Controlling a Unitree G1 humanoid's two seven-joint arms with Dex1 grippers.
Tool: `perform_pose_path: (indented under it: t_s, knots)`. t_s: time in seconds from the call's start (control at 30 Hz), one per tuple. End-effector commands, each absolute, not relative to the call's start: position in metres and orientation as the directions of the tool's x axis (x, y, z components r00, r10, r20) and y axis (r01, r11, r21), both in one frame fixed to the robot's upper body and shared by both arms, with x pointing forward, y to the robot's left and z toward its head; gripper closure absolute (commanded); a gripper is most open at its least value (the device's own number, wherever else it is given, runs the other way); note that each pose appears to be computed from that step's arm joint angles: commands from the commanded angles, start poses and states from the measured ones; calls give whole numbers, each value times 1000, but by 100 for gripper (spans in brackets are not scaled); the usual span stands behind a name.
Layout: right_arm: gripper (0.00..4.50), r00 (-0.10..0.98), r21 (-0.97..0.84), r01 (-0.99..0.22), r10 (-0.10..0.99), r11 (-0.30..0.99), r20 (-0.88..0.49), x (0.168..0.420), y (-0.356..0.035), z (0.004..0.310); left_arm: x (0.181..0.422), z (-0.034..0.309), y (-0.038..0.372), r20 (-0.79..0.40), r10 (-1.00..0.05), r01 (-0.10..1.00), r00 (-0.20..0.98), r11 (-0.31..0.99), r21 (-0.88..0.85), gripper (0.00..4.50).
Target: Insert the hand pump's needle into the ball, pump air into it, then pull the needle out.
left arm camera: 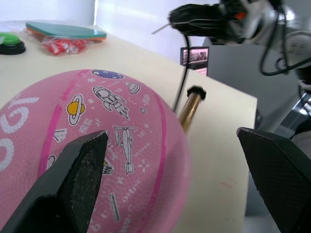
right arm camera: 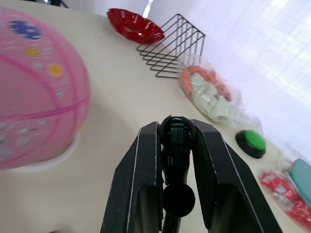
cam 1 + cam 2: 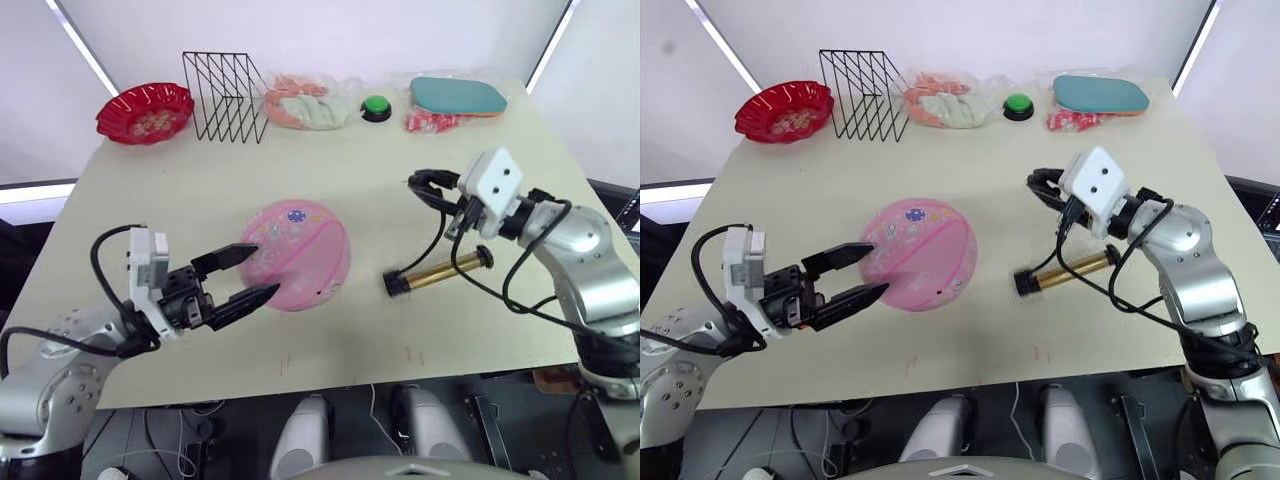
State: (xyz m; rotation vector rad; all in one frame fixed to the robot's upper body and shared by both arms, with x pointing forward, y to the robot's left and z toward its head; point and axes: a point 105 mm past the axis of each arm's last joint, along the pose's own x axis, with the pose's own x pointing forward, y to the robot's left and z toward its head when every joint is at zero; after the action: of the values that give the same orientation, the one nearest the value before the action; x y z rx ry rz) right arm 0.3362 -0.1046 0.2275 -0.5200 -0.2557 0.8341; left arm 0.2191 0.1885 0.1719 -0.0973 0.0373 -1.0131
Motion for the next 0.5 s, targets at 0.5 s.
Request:
perform_pose_path:
  t_s: [0.5]
  knots:
    - [416,708,-334,-680,703,653,-66,344,-127,177,202,202,194,111,-824,831,555,555,-36,0]
